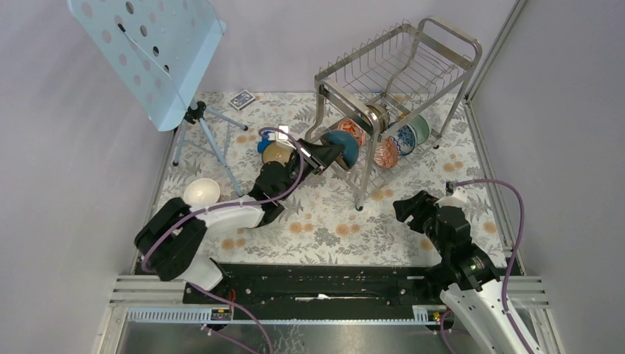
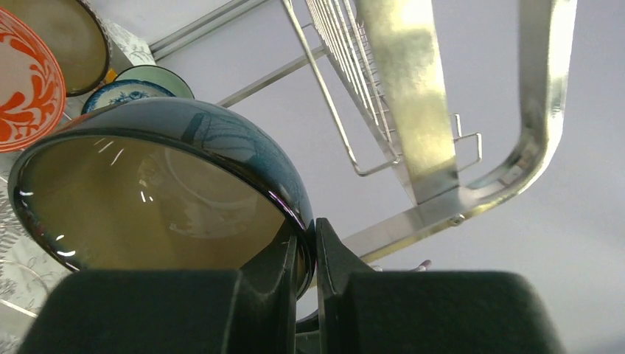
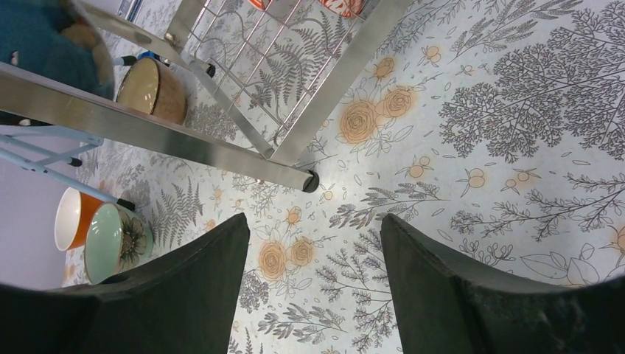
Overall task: Unload the bowls from the dish rack
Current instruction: Pick up the bowl from the dish rack, then place the bowl with the bowl.
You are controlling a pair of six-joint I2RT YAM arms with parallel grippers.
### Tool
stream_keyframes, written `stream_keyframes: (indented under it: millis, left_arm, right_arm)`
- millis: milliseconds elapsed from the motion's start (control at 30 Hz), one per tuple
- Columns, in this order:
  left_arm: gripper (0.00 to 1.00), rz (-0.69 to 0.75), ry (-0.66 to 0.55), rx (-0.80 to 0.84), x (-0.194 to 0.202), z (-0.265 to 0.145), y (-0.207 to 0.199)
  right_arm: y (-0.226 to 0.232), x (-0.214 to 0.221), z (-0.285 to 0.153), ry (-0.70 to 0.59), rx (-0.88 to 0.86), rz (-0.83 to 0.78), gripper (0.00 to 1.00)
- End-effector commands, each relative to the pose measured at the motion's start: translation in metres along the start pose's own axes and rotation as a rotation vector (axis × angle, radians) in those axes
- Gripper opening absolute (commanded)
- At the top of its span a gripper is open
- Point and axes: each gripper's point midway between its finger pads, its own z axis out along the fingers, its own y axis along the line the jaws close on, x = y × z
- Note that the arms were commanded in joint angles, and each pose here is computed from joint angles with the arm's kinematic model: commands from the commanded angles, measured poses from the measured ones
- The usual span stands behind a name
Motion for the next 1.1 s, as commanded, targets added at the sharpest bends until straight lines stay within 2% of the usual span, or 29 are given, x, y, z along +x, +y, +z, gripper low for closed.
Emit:
stream_keyframes:
  millis: [0, 67, 200, 367, 500, 667, 867, 1067]
  left_arm:
    - [0.0, 0.106, -0.052, 0.105, -0.029, -0.016, -0.064]
    - [0.0, 0.148, -0.032, 0.069, -0.03, -0.025, -0.067]
    - [0.0, 0.284, 0.082, 0.0, -0.023, -0.045, -0.074]
    - [0.0, 0.475, 0.28, -0.13, -0.007, -0.073, -0.068]
    - [0.0, 0.642, 0.39, -0.218, 0.008, -0.099, -0.06]
    - [0.0, 0.784, 0.512, -0.26, 0.032, -0.124, -0.056]
    - [0.0, 1.024, 0.662, -0.25, 0.08, -0.151, -0.058]
    - [0.0, 1.196, 0.776, -0.224, 0.11, -0.172, -0.037]
  right_arm:
    - [0.009, -0.005, -0.003, -0.007, -0.044, -0.009, 0.74]
    - [0.011, -0.003, -0.003, 0.002, -0.053, -0.011, 0.74]
    - [0.017, -0.001, -0.004, 0.022, -0.077, -0.014, 0.76]
    - [0.021, 0.006, -0.003, 0.074, -0.088, -0.02, 0.79]
    - [0.03, 0.012, -0.004, 0.119, -0.134, -0.028, 0.83]
    - [0.07, 0.026, -0.021, 0.246, -0.357, -0.077, 0.85]
    - [0.07, 0.03, -0.029, 0.306, -0.342, -0.102, 0.84]
    - [0.069, 0.03, -0.038, 0.381, -0.297, -0.125, 0.84]
